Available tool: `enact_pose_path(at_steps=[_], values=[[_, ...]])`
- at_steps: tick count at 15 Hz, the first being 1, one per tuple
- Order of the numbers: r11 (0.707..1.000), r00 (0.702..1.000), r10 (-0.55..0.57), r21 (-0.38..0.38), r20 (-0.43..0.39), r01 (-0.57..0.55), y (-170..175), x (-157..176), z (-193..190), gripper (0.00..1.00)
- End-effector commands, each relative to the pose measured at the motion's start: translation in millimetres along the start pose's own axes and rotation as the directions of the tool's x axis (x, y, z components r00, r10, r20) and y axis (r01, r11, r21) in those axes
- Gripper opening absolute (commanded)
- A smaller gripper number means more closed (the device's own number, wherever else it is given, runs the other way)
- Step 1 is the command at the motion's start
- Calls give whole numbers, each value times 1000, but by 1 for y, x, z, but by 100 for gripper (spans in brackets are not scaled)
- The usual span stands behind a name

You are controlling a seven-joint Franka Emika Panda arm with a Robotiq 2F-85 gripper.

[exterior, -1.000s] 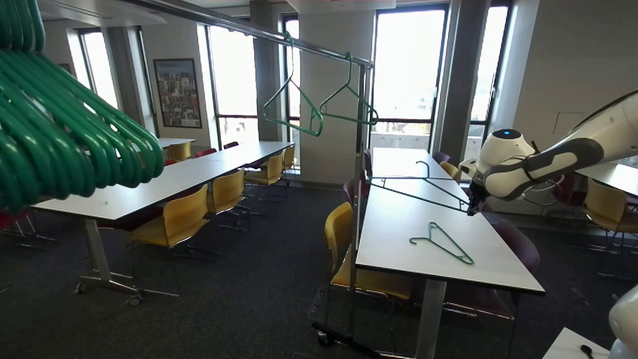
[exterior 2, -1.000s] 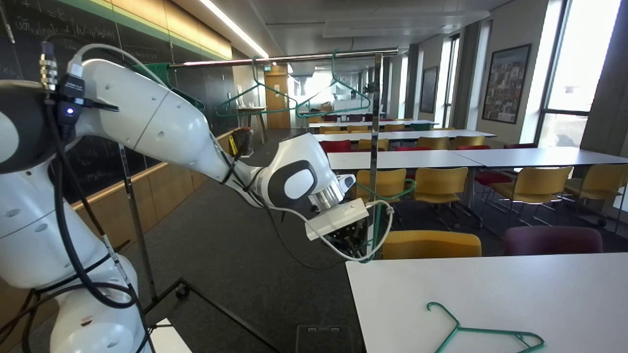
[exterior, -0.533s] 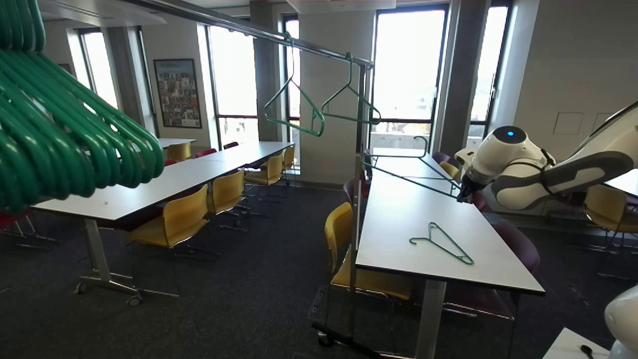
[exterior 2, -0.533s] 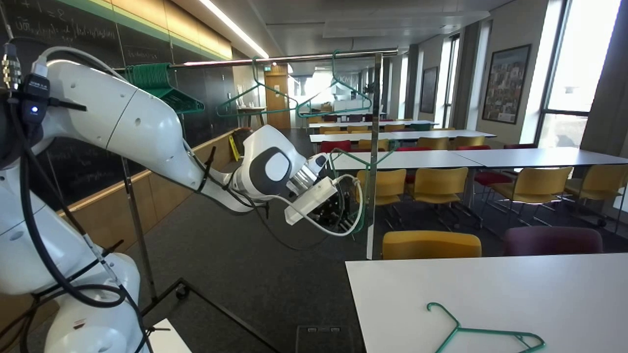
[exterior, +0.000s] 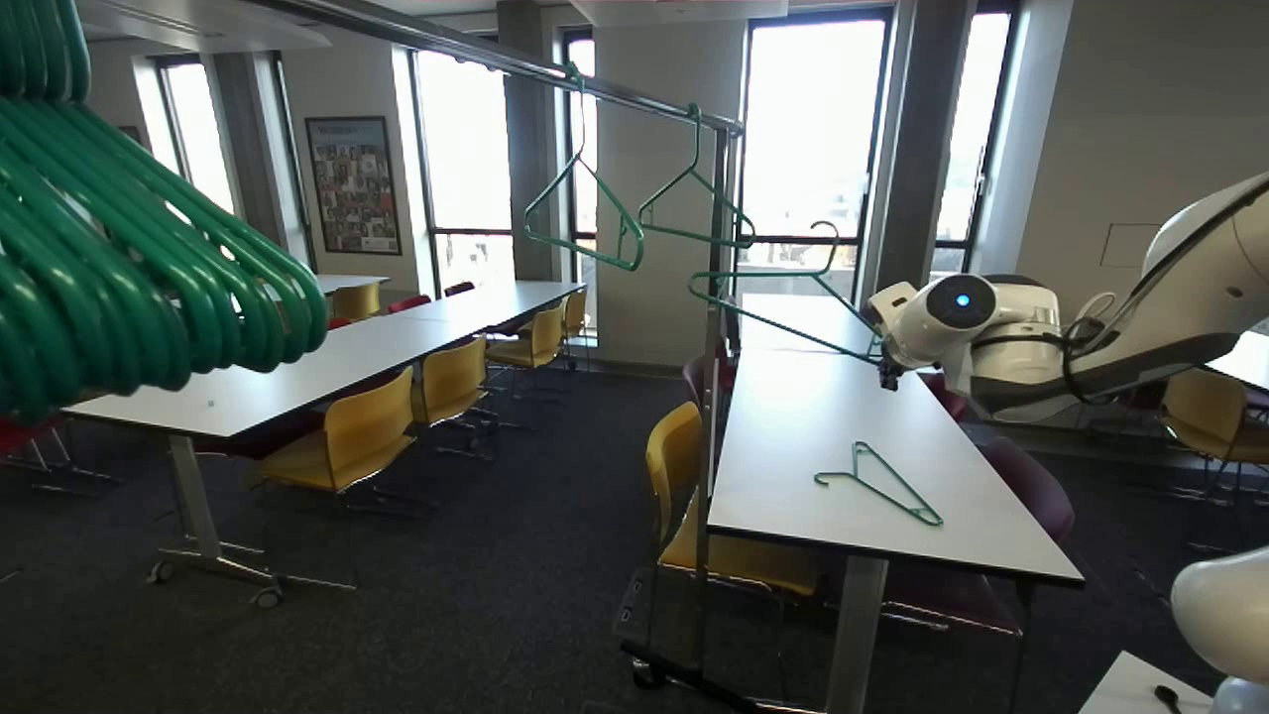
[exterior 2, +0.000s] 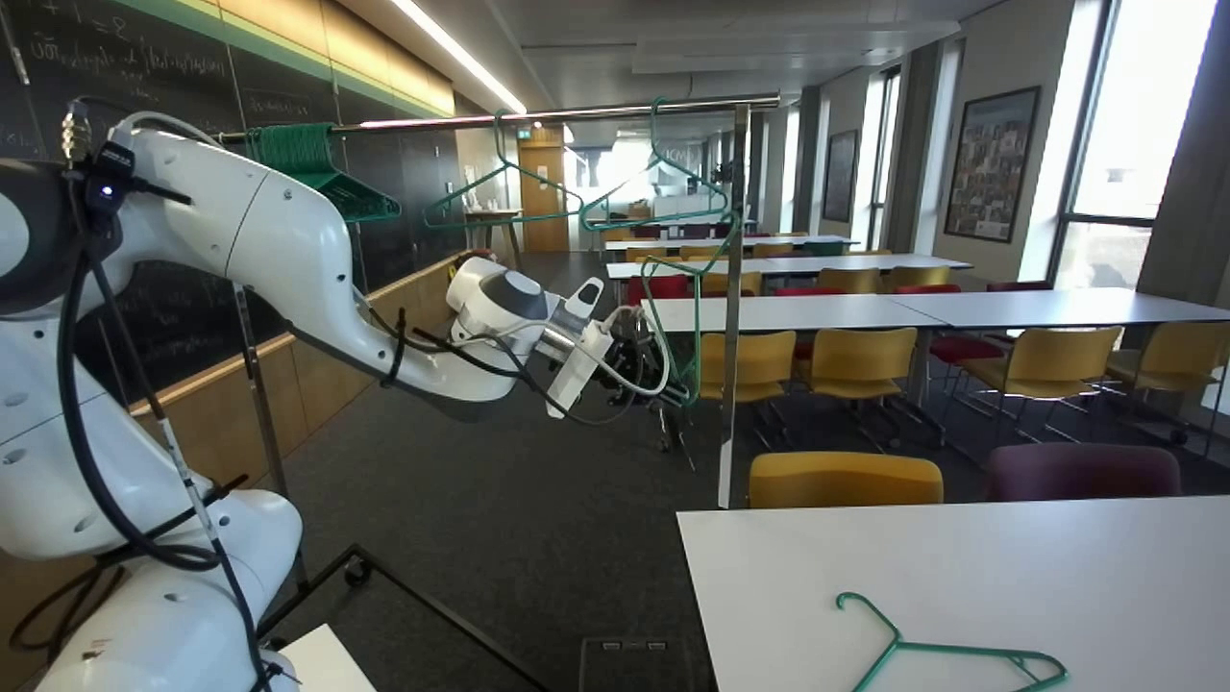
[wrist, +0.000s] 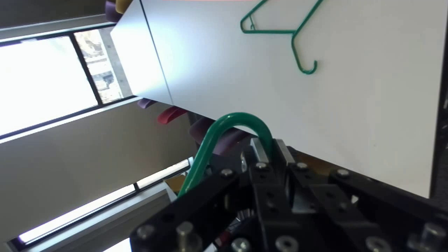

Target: Put the coat hanger on the rack

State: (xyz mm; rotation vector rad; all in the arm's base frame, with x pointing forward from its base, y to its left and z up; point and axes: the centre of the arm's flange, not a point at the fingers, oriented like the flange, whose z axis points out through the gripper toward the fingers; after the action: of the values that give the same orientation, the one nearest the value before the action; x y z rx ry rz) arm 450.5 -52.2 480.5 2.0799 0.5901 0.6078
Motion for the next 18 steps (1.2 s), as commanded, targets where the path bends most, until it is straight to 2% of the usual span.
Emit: enact_pose_path(at_steps=[1, 4, 6, 9, 12, 14, 18], values=[[982, 998, 57, -183, 29, -51, -6, 37, 14, 2], [942, 991, 104, -327, 80, -72, -11, 57, 28, 2], [921, 977, 102, -389, 190, -21, -11, 65, 40, 2], [916, 933, 100, -398, 345, 49, -9, 68, 55, 2], [930, 897, 77, -355, 434, 92, -6, 70, 65, 2], [932, 886, 96, -353, 454, 80, -7, 75, 72, 2], [933, 884, 120, -356, 452, 55, -8, 87, 77, 2]])
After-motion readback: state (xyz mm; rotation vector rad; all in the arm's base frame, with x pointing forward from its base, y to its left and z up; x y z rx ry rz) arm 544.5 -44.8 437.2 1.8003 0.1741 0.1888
